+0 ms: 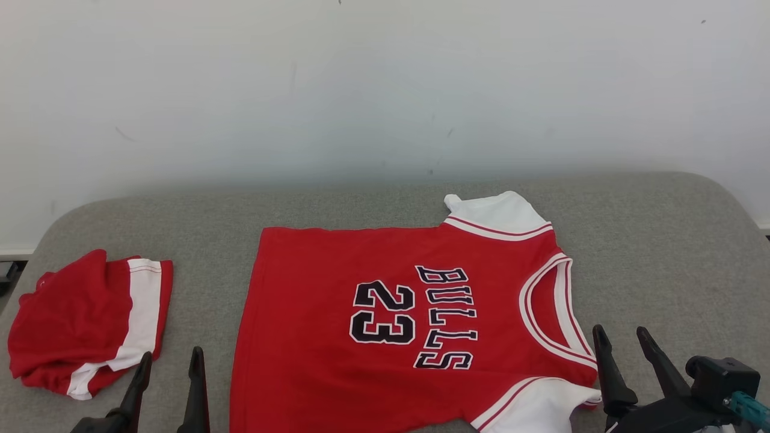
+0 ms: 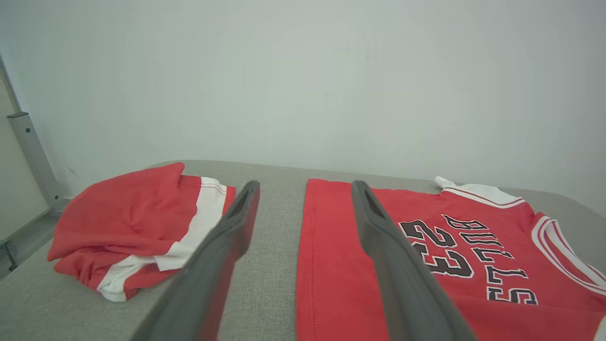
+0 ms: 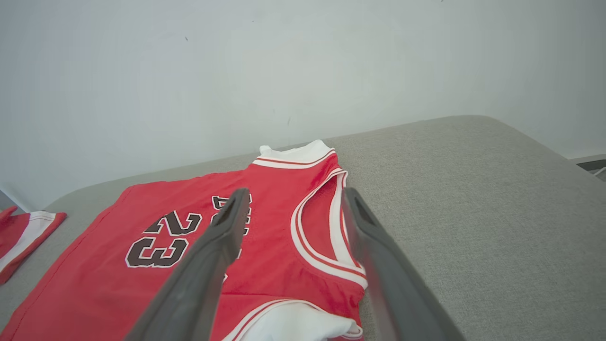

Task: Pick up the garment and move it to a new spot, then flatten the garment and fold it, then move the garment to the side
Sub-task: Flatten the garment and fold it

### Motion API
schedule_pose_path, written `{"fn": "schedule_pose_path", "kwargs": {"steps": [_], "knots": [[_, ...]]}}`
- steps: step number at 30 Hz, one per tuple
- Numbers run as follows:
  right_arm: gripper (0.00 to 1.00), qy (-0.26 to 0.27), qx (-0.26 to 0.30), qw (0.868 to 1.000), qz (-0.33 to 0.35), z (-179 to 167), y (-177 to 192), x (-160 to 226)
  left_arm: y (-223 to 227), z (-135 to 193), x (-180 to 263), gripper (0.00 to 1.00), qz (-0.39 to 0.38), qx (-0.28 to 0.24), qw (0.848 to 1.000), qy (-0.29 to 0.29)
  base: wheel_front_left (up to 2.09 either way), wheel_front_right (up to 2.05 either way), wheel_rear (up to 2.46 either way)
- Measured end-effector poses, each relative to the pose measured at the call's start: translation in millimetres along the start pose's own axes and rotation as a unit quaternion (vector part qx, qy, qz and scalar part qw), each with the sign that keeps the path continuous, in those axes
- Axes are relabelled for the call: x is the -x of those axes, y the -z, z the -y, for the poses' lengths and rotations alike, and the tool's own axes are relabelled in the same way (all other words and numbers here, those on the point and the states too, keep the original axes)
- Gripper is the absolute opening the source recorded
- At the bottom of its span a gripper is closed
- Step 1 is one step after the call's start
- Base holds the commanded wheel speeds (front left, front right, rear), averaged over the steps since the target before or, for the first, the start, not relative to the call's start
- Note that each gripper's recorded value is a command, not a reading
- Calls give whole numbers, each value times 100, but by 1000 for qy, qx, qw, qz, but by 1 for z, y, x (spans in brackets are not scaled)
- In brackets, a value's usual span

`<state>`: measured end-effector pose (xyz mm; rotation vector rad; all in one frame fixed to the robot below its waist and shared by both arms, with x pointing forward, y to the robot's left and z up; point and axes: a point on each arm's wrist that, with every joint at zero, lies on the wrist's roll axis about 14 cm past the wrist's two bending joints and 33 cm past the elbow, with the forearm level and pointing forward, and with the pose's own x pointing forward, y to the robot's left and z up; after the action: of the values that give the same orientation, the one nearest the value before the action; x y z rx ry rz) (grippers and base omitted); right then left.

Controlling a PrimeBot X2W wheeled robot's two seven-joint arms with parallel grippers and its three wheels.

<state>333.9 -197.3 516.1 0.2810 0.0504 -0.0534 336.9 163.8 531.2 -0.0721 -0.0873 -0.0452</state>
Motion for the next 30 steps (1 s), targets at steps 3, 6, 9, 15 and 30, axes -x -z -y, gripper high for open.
{"fn": "schedule_pose_path", "kwargs": {"steps": [3, 6, 9, 15, 30], "knots": [[100, 0, 5, 1000, 6, 0, -2, 1, 4, -3, 4, 100, -11, -9, 1000, 3, 0, 0, 0], [100, 2, 5, 1000, 12, 2, -4, 2, 12, -6, 9, 100, -29, -11, 1000, 2, 0, 0, 0], [100, 4, 5, 1000, 13, 3, -4, 3, 18, -6, 12, 100, -41, -11, 999, 5, 0, 0, 0], [100, 6, 5, 1000, 16, 4, -5, 3, 18, -2, 13, 100, -45, -8, 999, 10, 0, 0, 0], [100, 4, 6, 1000, 17, 3, -4, 2, 14, 5, 13, 100, -50, -4, 999, 18, 0, 0, 0]]}}
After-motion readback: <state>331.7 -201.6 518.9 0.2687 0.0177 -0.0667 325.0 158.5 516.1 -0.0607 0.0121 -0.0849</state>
